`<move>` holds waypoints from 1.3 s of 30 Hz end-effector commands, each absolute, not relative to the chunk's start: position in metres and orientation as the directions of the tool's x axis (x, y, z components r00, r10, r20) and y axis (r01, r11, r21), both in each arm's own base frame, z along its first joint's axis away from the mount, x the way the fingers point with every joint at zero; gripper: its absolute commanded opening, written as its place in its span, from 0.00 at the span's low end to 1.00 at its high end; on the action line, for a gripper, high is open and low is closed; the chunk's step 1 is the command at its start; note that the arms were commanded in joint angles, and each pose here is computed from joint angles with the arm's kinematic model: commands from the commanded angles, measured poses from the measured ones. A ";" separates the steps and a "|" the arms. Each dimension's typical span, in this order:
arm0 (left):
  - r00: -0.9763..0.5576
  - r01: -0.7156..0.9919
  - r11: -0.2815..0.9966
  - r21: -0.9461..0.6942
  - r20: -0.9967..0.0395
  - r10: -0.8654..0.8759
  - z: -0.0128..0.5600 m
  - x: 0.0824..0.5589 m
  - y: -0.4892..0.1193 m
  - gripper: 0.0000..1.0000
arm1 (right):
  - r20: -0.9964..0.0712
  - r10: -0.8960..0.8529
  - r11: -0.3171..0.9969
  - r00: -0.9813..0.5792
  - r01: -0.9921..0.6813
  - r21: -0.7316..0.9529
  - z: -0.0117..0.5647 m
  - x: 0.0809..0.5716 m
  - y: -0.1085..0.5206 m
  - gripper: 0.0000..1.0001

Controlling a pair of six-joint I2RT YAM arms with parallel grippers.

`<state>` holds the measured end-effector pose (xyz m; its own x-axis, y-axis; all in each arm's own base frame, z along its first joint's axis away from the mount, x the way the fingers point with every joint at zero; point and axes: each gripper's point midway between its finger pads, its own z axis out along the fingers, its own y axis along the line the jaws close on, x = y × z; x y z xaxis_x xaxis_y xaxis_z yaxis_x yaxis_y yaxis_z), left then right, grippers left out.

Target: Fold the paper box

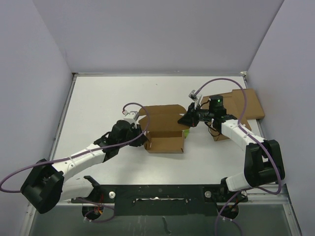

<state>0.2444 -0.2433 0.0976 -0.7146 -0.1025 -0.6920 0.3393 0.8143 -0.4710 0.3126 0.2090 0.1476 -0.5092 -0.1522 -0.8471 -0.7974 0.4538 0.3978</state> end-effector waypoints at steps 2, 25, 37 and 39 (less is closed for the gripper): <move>-0.709 0.335 0.764 -0.552 -0.681 -0.181 0.114 0.253 -0.247 0.23 | -0.877 -0.146 0.432 -0.458 -0.827 0.360 0.161 0.314 0.214 0.00; -0.698 0.204 0.628 -0.751 -0.561 -0.445 0.122 0.258 -0.187 0.63 | -0.878 -0.148 0.428 -0.456 -0.829 0.359 0.160 0.314 0.214 0.00; -0.725 0.021 0.777 -0.630 -0.544 -0.422 0.070 0.251 -0.147 0.24 | -0.876 -0.149 0.421 -0.458 -0.831 0.363 0.160 0.313 0.215 0.00; -0.747 0.027 0.778 -0.628 -0.530 -0.401 0.061 0.252 -0.151 0.24 | -0.877 -0.148 0.418 -0.457 -0.833 0.363 0.161 0.312 0.215 0.00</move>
<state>0.2488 -0.1505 0.0750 -0.7251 -0.4425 -0.5276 0.0132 0.7571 -0.6532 0.3121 0.2093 0.1477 -0.5085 -0.1531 -0.8473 -0.7990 0.4506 0.3981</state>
